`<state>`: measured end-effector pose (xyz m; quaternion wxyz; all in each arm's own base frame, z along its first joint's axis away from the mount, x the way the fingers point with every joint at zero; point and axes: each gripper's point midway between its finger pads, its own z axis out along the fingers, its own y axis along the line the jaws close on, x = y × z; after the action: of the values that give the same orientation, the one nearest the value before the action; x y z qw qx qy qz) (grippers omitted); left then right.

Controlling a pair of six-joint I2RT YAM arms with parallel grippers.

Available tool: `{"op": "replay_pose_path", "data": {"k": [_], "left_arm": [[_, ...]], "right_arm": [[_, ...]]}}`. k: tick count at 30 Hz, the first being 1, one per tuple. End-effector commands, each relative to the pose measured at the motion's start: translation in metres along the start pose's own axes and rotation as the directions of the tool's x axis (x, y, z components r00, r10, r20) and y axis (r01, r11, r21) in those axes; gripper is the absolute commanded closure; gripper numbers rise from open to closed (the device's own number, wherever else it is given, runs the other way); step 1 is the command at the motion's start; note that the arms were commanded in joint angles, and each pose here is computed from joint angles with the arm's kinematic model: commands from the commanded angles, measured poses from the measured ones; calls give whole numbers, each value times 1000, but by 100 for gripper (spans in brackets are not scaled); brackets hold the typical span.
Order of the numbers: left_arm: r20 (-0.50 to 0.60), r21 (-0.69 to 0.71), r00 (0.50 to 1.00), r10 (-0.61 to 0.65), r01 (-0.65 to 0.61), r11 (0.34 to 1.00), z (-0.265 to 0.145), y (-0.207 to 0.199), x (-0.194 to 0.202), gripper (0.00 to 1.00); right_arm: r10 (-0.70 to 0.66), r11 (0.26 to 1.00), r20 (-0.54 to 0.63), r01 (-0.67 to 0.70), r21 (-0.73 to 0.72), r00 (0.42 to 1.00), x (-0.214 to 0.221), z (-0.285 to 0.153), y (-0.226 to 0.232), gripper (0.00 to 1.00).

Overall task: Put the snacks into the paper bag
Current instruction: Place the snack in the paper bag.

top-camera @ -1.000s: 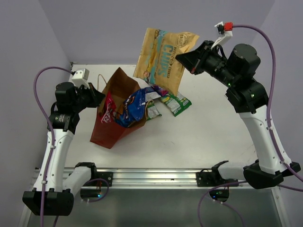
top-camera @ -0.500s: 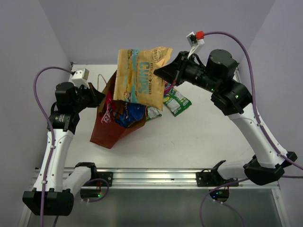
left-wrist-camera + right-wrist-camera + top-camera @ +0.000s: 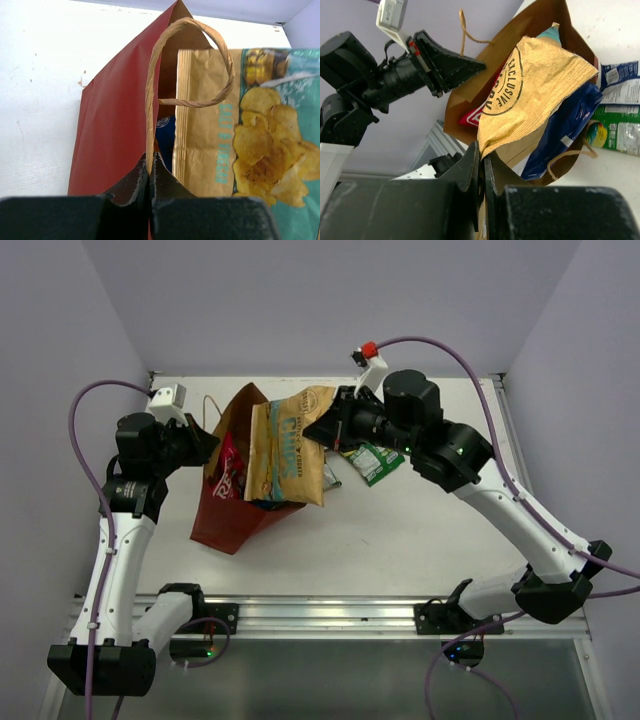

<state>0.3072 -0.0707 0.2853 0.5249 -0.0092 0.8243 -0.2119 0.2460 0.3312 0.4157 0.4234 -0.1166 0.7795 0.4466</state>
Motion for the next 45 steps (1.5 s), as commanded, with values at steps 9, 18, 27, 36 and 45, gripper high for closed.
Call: {"op": "replay_pose_path", "data": {"k": [9,18,27,36,45], "left_arm": [[92,-2,995,39,-39,999,-5,-4,-30,100],[91,1,995,39,-39,999,-5,-4,-26,100],[79,19,997,20,-21,1000,-5,-5,-18,100],[77,-17,997,5,-4,1000,-5,1,-17,100],[72,-39,997,-5,8,999,-5,3,-19,100]], "right_arm": [[46,994,-41,-41,104,998,15,26,1,100],[94,989,-102,-81,125,990,49,81,8,100],[116,972,-172,-76,224,978,100,144,-20,100],[-41,981,-129,64,184,991,60,103,-5,43],[-122,920,-38,128,371,992,28,22,-63,24]]}}
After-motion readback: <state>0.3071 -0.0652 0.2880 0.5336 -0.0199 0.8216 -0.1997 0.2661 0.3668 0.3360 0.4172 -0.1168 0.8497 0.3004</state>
